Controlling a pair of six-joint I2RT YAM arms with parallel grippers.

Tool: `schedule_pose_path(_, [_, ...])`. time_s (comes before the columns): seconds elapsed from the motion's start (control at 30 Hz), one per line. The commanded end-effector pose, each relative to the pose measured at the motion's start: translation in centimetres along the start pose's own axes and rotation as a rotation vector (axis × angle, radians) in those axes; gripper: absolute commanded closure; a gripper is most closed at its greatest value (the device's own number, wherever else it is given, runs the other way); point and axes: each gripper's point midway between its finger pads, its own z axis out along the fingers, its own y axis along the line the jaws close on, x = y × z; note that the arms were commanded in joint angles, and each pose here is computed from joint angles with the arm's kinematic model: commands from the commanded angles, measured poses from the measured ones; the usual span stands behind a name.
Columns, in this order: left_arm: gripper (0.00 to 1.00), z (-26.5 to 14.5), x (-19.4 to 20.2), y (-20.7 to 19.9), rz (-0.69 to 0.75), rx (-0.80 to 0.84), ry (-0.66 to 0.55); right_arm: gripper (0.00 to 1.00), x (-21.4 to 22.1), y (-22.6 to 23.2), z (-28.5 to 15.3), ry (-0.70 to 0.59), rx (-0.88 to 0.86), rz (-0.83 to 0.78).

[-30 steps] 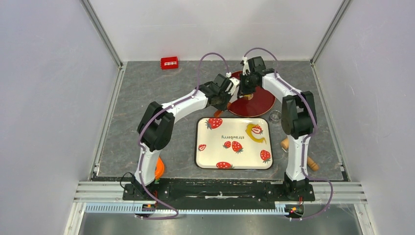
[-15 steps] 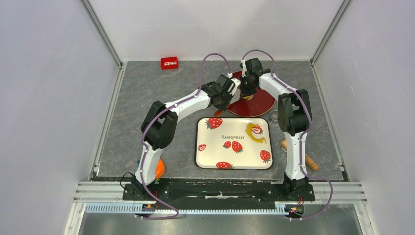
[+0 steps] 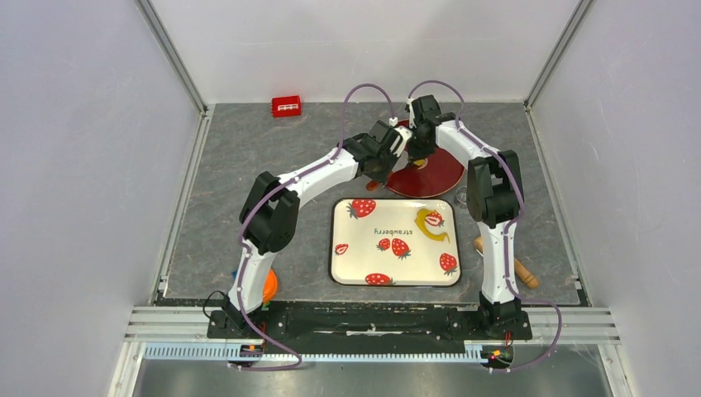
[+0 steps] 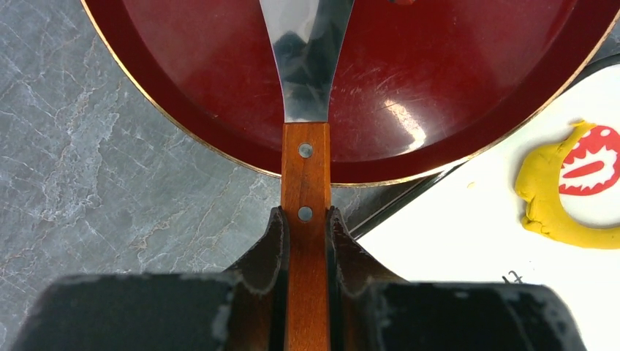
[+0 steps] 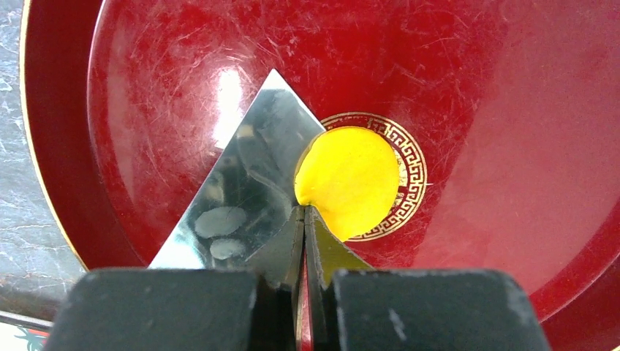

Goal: Roll out the dumpling wrappers from the dough

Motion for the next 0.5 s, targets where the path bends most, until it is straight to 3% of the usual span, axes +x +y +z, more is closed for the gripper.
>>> schedule_pose_path(0.0, [0.98,-1.9,-1.7,0.3,0.034,-0.022,-0.027,1.0,-0.6,-2.1,0.2,-0.006,0.081,-0.009])
schedule_pose_path(0.47, [0.98,-9.5,-2.1,2.7,0.112,-0.129,-0.046,0.97,-1.0,-1.7,-0.4,-0.015,0.026,-0.001])
